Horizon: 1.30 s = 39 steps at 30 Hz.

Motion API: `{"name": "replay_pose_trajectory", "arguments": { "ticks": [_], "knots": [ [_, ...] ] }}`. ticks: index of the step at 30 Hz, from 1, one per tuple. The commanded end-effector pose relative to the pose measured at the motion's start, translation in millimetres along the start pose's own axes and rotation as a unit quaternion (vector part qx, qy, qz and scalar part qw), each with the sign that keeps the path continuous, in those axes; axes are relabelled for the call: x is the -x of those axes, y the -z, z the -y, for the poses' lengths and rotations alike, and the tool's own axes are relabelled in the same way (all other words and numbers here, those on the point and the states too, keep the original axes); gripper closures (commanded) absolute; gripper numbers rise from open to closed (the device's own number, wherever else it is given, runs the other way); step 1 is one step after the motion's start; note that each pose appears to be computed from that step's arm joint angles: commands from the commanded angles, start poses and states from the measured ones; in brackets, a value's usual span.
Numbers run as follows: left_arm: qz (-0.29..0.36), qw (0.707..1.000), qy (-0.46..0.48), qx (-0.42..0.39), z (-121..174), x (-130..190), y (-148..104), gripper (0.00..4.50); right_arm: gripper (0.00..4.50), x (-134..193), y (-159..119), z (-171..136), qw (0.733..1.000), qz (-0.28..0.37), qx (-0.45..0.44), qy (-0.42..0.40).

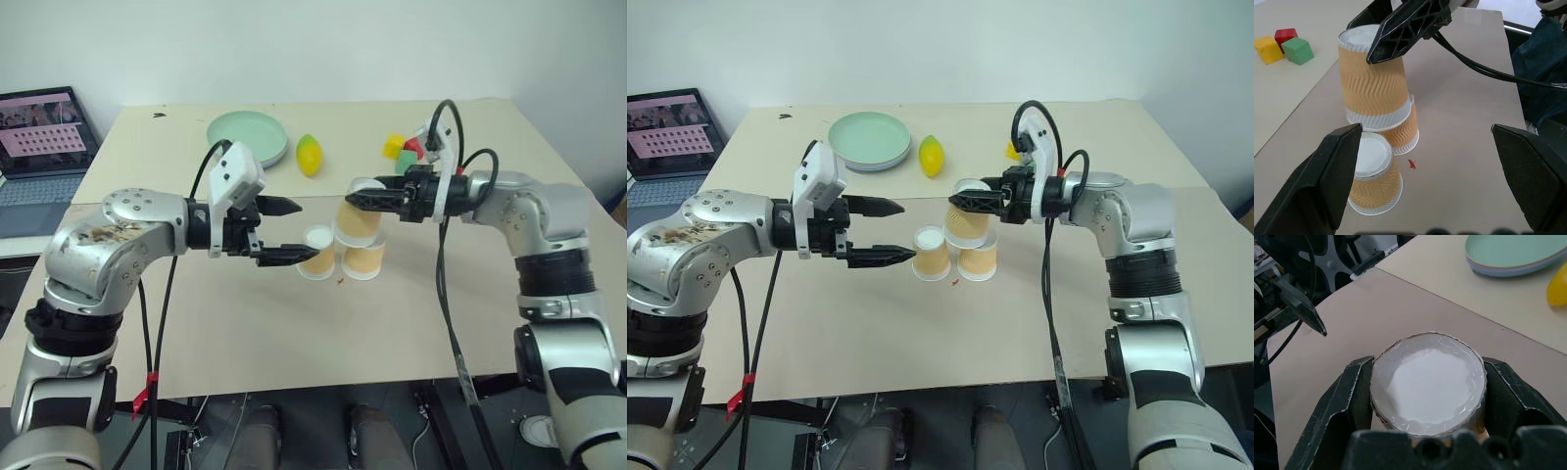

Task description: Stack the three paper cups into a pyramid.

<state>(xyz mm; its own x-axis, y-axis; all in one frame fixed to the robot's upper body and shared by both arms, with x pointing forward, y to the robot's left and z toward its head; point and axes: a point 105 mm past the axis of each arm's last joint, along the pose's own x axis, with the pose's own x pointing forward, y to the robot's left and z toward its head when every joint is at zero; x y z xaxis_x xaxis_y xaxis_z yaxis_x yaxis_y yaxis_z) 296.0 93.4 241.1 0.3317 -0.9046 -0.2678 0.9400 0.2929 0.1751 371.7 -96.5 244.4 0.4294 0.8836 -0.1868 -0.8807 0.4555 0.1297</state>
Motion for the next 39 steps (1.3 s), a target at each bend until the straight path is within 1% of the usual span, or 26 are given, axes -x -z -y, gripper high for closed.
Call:
{"name": "replay_pose_trajectory", "arguments": {
  "ticks": [1,7,21,34,39],
  "knots": [
    [0.015,1.0,-0.005,-0.022,0.9,5.2,-12.8,0.0,1.72,-6.3,-13.5,-7.1,0.999,0.008,0.031,-0.016],
    [0.019,1.0,-0.008,-0.019,1.0,3.2,-11.9,0.0,1.72,-13.0,-18.0,-10.7,0.999,0.0,0.044,-0.028],
    [0.029,0.999,-0.01,-0.015,0.3,-2.2,-11.0,0.0,1.72,3.4,-22.7,-2.2,0.998,-0.018,0.061,-0.014],
    [0.033,0.999,-0.005,-0.013,1.4,-5.4,-10.3,0.0,1.72,1.5,-39.0,-12.0,0.996,-0.024,0.083,-0.032],
    [0.033,0.999,-0.005,-0.013,1.6,-5.6,-10.1,0.0,1.72,0.3,-40.2,-13.7,0.995,-0.027,0.087,-0.036]
  ]
}}
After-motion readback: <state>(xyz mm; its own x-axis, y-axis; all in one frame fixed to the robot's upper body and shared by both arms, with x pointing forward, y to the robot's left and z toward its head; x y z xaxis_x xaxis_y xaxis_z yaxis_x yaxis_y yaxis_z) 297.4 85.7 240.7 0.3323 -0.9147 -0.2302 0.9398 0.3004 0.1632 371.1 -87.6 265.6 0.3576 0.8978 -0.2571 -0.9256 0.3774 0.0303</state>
